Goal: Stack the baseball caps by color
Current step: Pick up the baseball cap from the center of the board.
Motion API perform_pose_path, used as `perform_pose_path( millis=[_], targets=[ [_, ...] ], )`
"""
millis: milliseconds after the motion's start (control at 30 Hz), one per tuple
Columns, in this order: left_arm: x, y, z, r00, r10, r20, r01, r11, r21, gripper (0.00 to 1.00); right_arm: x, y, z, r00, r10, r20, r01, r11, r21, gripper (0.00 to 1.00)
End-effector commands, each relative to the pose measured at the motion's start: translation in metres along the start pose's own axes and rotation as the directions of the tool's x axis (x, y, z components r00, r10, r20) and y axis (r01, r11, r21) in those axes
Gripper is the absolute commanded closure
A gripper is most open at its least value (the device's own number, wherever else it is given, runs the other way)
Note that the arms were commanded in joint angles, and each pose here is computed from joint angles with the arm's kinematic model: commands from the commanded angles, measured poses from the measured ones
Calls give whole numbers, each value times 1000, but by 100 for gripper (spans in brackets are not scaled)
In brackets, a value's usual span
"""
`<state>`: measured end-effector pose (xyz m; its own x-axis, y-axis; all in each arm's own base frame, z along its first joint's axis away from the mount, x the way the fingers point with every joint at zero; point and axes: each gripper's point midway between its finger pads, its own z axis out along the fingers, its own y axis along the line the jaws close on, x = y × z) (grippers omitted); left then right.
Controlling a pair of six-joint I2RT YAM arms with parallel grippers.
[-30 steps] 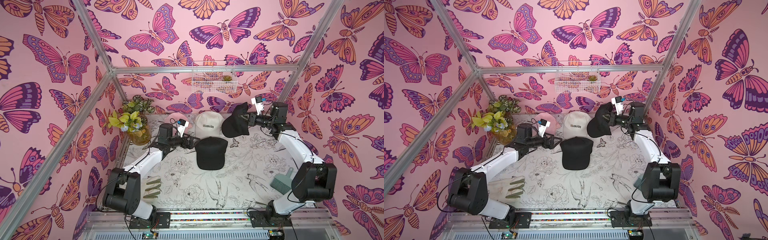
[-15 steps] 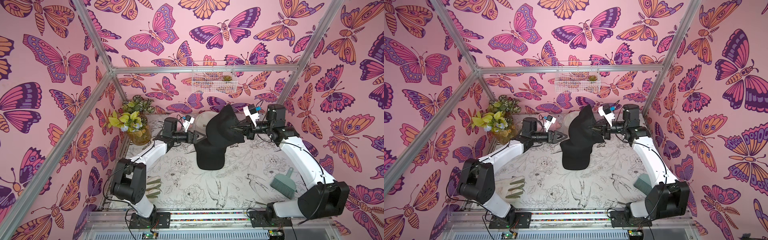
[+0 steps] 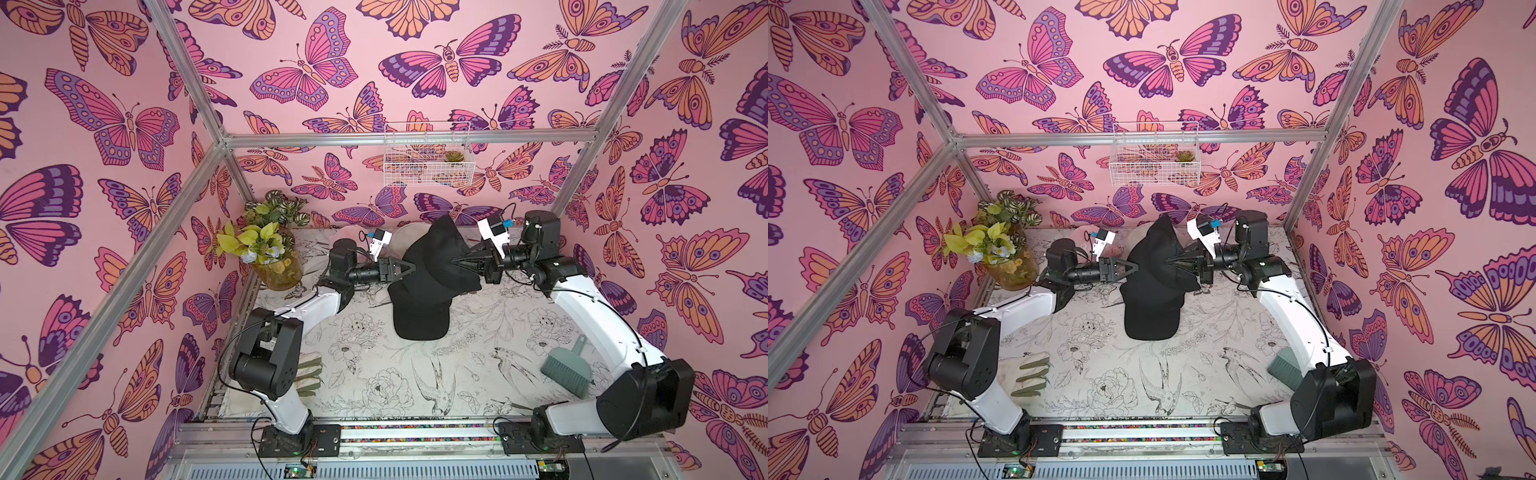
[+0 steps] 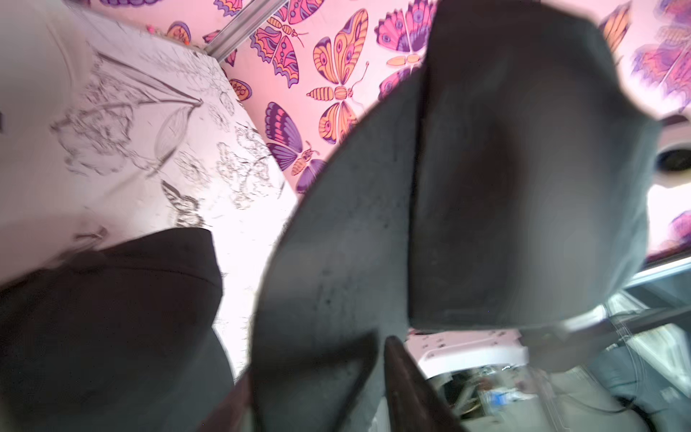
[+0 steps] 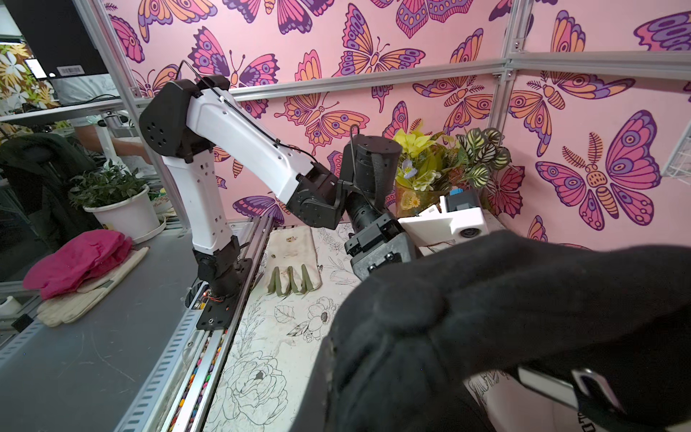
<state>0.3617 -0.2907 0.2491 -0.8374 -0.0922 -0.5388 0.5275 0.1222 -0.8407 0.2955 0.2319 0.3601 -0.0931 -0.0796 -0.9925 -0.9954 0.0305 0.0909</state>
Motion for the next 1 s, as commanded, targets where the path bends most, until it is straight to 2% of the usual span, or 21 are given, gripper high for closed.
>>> perform_pose_path(
  millis=[0,33,133,200,233,333,400,533,667,800,967],
  targets=[
    [-5,-16,-5,999,34,19,-35,996,81,88,0,-21,2,998,54,14,-55,995,87,97],
    [-5,-13,-6,999,30,22,-31,996,78,99,2,-30,1,995,94,20,-95,986,136,86],
    [-6,-7,-10,1000,11,26,-12,998,57,100,11,-50,-2,972,224,72,-235,943,235,64],
    [-6,-4,-11,1000,-6,22,5,999,42,100,19,-50,0,955,284,87,-296,928,224,47],
    [-7,-5,-12,1000,-9,21,8,999,37,100,26,-52,0,944,317,92,-330,915,232,46],
    [-8,-4,-12,1000,-25,11,25,999,34,100,41,-53,0,915,391,98,-403,885,234,44],
    [-8,-2,-10,999,-37,-5,37,999,40,100,38,-46,1,907,405,119,-421,888,186,44],
    [-10,7,-12,998,-55,-11,56,998,36,100,27,-26,2,920,372,121,-384,917,104,47],
    [-10,29,-23,996,-94,8,94,995,-40,100,22,-2,-1,940,333,79,-337,940,53,54],
    [0,50,-28,997,-82,-5,80,982,-168,100,18,18,-5,959,277,64,-279,960,32,62],
    [3,60,-29,995,-94,-15,90,976,-197,100,10,34,-7,969,240,60,-240,971,0,69]
  ],
)
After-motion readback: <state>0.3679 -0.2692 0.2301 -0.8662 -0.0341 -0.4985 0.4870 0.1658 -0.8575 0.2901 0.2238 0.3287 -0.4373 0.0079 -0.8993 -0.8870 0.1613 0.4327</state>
